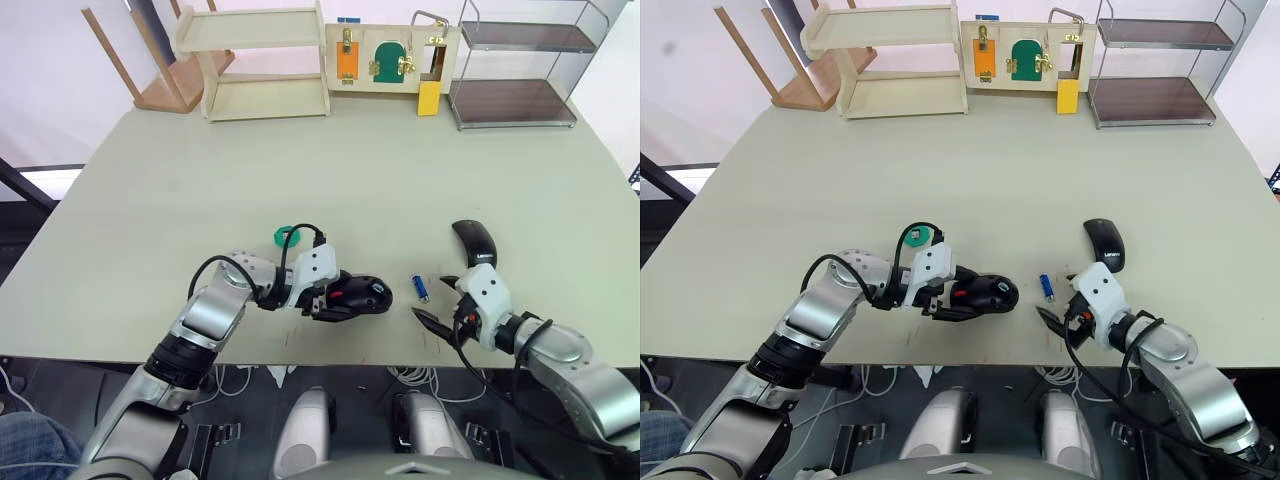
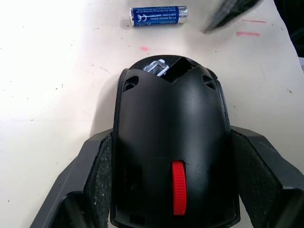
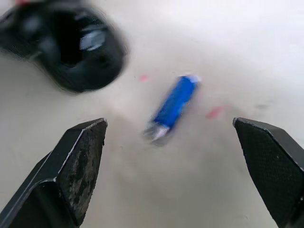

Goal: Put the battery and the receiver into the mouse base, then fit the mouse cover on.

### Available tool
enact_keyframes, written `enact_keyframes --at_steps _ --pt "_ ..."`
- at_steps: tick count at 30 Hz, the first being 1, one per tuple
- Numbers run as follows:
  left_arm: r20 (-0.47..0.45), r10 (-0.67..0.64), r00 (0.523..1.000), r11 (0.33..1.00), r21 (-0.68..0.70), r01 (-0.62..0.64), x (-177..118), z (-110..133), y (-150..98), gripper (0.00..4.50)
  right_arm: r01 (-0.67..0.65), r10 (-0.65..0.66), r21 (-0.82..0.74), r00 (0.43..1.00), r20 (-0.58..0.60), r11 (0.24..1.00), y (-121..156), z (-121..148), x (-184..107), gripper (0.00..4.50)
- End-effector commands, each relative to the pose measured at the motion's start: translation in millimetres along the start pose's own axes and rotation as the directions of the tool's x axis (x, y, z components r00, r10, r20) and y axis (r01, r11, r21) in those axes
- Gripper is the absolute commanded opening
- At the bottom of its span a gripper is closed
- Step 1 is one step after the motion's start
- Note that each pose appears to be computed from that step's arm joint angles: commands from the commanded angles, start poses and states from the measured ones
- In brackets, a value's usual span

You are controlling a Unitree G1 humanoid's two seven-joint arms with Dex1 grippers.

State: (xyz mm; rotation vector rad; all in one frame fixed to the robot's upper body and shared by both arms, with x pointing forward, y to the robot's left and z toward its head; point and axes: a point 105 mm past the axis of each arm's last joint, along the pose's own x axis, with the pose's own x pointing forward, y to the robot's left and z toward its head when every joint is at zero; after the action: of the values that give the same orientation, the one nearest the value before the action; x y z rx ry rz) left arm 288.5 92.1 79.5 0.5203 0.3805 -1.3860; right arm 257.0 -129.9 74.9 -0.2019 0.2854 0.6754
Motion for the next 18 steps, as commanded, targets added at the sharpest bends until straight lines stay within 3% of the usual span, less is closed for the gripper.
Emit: enact_keyframes --at_steps 1,9,13,17,18 --pt "-0.070 -0.014 0.997 0.998 -0.061 0.009 6.6 -21.7 -4.0 2.91 0.077 -0.075 -0.026 0.995 0.058 0.997 -9.3 5.6 -1.9 4.46" --pt "-0.073 -0.011 0.997 0.999 -0.054 0.007 3.7 -22.0 -0.9 2.91 0.086 -0.086 0.005 0.994 0.070 0.996 -5.1 -1.3 3.7 4.46" --pt "-0.074 -0.009 0.997 0.999 -0.051 0.005 2.7 -21.9 0.6 2.91 0.087 -0.087 0.003 0.994 0.071 0.996 -5.4 -2.7 4.8 3.57" --pt "-0.072 -0.008 0.997 0.999 -0.051 0.005 2.9 -22.0 0.9 2.91 0.088 -0.088 -0.009 0.993 0.076 0.996 -6.3 -2.5 4.8 1.75" --pt "-0.072 -0.008 0.997 0.999 -0.051 0.005 3.1 -22.2 1.1 2.91 0.089 -0.087 -0.014 0.993 0.078 0.996 -6.6 -2.2 4.9 1.12"
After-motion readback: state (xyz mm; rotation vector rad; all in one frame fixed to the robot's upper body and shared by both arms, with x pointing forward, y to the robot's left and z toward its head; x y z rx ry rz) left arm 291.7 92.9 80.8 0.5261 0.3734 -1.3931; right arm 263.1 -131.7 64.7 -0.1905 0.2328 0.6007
